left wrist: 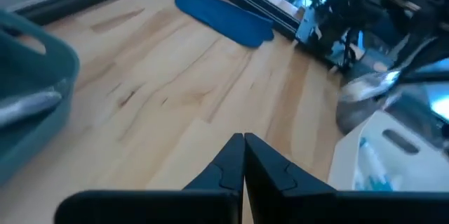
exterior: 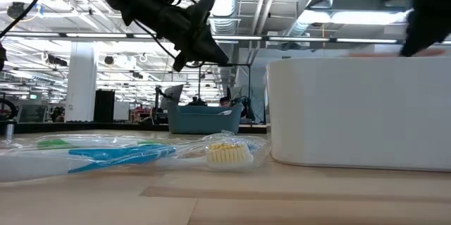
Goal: Pick & Place Toothbrushes
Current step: Put the orange toothbrush into the black bin
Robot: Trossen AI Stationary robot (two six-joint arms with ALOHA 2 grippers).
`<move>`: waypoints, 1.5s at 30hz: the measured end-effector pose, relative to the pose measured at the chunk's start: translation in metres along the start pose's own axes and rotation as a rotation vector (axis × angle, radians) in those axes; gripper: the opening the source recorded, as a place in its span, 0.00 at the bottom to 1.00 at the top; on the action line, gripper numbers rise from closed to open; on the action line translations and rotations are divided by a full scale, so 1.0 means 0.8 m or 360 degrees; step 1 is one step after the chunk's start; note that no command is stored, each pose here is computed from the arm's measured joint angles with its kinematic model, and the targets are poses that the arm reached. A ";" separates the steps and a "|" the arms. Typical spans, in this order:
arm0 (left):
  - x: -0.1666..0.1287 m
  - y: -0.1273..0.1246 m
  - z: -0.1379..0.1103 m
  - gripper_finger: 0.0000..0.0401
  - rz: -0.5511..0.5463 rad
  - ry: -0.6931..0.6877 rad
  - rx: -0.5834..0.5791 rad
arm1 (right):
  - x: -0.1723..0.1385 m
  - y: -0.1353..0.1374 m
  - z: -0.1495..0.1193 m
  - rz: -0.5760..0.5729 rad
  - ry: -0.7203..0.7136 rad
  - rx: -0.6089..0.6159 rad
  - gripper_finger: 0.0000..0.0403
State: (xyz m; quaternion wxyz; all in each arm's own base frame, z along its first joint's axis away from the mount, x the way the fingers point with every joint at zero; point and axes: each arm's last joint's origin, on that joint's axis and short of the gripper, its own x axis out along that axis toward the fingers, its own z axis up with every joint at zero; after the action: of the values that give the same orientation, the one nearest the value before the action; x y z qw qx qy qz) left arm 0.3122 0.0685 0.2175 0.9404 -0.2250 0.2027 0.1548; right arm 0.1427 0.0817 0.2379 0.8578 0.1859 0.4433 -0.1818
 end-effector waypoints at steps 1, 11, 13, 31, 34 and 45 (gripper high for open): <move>0.000 -0.001 0.000 0.01 -0.0002 0.0000 -0.0035 | -0.011 -0.004 -0.007 0.0027 -0.0017 0.0004 0.02; -0.002 -0.036 -0.015 0.01 -0.0119 0.0032 -0.0183 | -0.057 -0.017 -0.072 0.0136 0.0213 -0.0149 0.02; -0.003 -0.045 -0.019 0.01 -0.0118 0.0027 -0.0195 | -0.061 -0.015 -0.085 0.0140 0.0262 -0.0158 0.02; -0.006 -0.061 -0.026 0.01 -0.0101 -0.0004 -0.0268 | -0.070 0.006 -0.181 0.0051 0.0432 -0.0152 0.02; -0.006 -0.061 -0.025 0.01 -0.0105 -0.0009 -0.0269 | -0.068 0.008 -0.185 0.0022 0.0442 -0.0162 0.02; -0.006 -0.062 -0.025 0.01 -0.0117 -0.0019 -0.0282 | -0.066 0.010 -0.186 0.0013 0.0435 -0.0185 0.05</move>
State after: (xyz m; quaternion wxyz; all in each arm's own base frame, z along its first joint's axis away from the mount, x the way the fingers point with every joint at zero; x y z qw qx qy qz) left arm 0.3209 0.0155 0.2214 0.9230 -0.3136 0.1742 0.1389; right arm 0.0148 0.1676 0.2027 0.7994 0.1608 0.5651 -0.1252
